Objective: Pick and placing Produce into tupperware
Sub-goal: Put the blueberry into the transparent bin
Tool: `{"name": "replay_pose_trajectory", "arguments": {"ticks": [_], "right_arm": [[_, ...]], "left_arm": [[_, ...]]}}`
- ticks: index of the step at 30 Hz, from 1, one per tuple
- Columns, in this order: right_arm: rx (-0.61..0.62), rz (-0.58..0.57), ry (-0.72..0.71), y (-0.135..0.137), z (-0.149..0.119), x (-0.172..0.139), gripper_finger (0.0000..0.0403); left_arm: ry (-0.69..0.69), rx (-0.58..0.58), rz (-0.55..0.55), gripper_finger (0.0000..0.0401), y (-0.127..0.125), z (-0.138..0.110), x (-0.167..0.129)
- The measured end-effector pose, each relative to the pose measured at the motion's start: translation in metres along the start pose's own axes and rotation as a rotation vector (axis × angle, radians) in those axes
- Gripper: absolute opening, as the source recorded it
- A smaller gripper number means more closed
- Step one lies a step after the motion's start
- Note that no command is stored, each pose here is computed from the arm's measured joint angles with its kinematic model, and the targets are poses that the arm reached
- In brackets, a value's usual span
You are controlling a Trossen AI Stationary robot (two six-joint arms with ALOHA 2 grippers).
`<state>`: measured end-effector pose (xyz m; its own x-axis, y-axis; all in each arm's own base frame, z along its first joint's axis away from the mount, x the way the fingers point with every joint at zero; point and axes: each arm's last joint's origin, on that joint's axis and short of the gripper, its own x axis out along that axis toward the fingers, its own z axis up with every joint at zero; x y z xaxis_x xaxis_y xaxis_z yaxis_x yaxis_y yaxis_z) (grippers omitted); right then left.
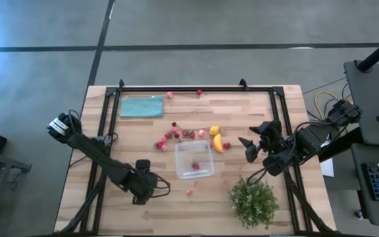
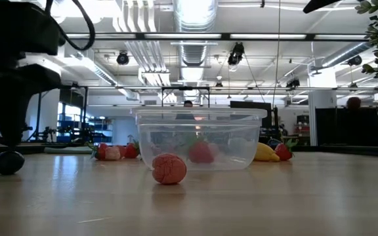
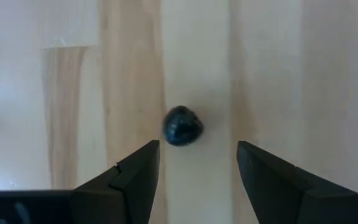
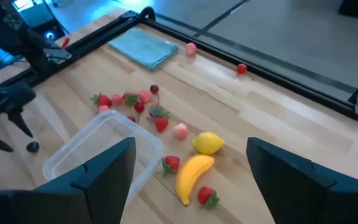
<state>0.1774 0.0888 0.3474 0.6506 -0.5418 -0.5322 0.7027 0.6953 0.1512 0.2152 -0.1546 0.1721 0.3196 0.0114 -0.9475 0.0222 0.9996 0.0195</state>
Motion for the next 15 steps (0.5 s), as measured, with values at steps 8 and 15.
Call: {"name": "replay_pose_trajectory", "arguments": {"ticks": [8, 15], "right_arm": [[0.021, -0.025, -0.005, -0.0018, 0.0025, 0.0051, 0.0298], [0.035, -0.031, -0.007, -0.002, 0.0034, 0.0066, 0.0297]], "left_arm": [[-0.006, 0.002, 0.044, 0.02, 0.0, 0.0011, 0.0077], [-0.011, 0.005, 0.04, 0.02, -0.0015, 0.0034, 0.0073]]}}
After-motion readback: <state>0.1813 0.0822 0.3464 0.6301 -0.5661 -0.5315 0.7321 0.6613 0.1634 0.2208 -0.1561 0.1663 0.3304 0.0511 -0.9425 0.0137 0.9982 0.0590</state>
